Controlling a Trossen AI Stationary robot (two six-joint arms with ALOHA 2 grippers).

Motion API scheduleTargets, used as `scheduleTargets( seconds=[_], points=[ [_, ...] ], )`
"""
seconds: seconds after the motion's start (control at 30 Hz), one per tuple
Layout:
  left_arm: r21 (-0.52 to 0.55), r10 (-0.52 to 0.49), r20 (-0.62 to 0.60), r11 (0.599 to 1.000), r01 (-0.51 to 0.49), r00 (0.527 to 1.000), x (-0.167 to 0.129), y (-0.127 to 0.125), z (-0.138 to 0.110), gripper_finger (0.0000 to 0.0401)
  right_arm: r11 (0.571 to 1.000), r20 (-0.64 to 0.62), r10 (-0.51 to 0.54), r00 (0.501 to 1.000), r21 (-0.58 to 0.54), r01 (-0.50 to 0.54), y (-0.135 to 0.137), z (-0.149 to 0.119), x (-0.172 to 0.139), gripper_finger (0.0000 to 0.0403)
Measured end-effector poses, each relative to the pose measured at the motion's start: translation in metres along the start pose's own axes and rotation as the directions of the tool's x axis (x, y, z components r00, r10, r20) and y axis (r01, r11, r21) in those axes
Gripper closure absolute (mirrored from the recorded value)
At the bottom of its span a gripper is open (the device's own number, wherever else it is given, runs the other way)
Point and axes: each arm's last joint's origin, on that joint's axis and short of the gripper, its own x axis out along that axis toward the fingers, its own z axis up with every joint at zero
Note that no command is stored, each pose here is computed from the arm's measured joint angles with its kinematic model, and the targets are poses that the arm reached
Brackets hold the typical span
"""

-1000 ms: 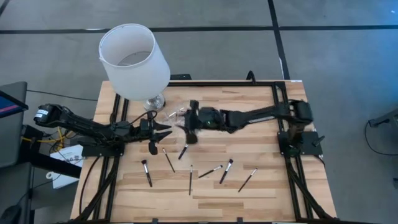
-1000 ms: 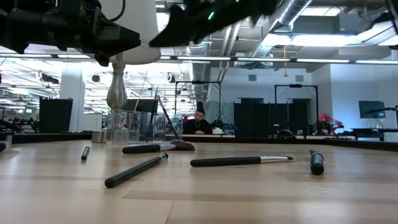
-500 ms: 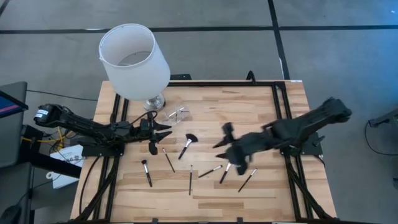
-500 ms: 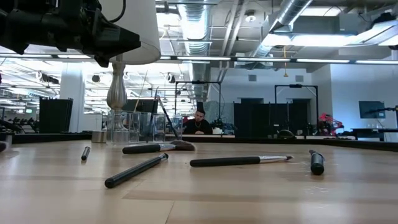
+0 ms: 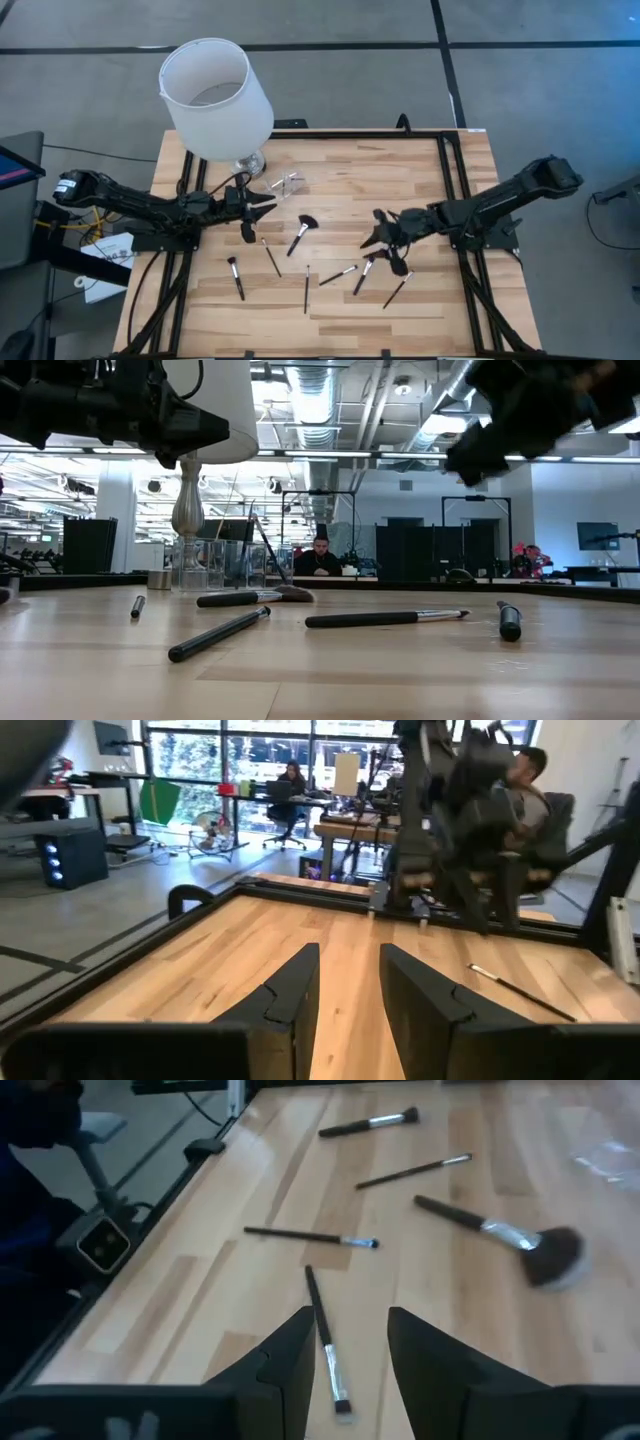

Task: Put items in baskets/containers
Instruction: Put the black powder brush in the transparent organizer

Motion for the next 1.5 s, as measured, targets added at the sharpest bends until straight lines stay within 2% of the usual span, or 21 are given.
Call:
scheduleTargets(
  seconds=[0.13,0.57,0.73,0.87,0.97,1.13,1.27,1.43,1.5],
  points=[
    [-0.006,0.023,0.002,1.000,-0.023,1.000,0.001,0.004,0.000,0.0297,0.999,-0.026,0.032,0.999,-0.014,-0.032,0.005,-0.022,0.016,0.0276],
    [-0.009,0.028,0.006,1.000,-0.028,1.000,0.001,0.005,0.001,0.0297,0.992,-0.219,0.097,0.971,-0.054,-0.111,0.022,-0.049,0.064,0.0200],
    [-0.009,0.028,0.007,1.000,-0.028,1.000,0.001,0.005,0.001,0.0297,0.990,-0.291,0.090,0.952,-0.074,-0.117,0.025,-0.065,0.073,0.0192],
    [-0.009,0.028,0.007,1.000,-0.028,1.000,0.001,0.005,0.001,0.0297,0.990,-0.314,0.055,0.948,-0.104,-0.092,0.022,-0.074,0.080,0.0208],
    [-0.009,0.028,0.006,1.000,-0.028,1.000,0.001,0.005,0.001,0.0297,0.992,-0.322,0.030,0.946,-0.106,-0.067,0.017,-0.079,0.085,0.0237],
    [-0.011,0.028,0.007,1.000,-0.028,1.000,0.001,0.005,0.001,0.0297,0.987,-0.320,0.021,0.947,-0.142,-0.070,0.015,-0.082,0.088,0.0314],
    [-0.080,0.019,0.006,0.997,-0.018,1.000,0.001,0.004,0.001,0.0297,0.990,-0.290,0.050,0.956,-0.113,-0.086,0.015,-0.081,0.089,0.0376],
    [-0.190,-0.134,0.002,0.973,0.132,0.991,0.001,0.000,0.001,0.0297,0.996,-0.145,0.086,0.986,-0.005,-0.088,0.017,-0.071,0.094,0.0370],
    [-0.239,-0.188,0.000,0.954,0.182,0.982,0.001,-0.002,0.000,0.0297,0.995,-0.069,0.098,0.993,0.027,-0.096,0.017,-0.057,0.099,0.0364]
  ],
)
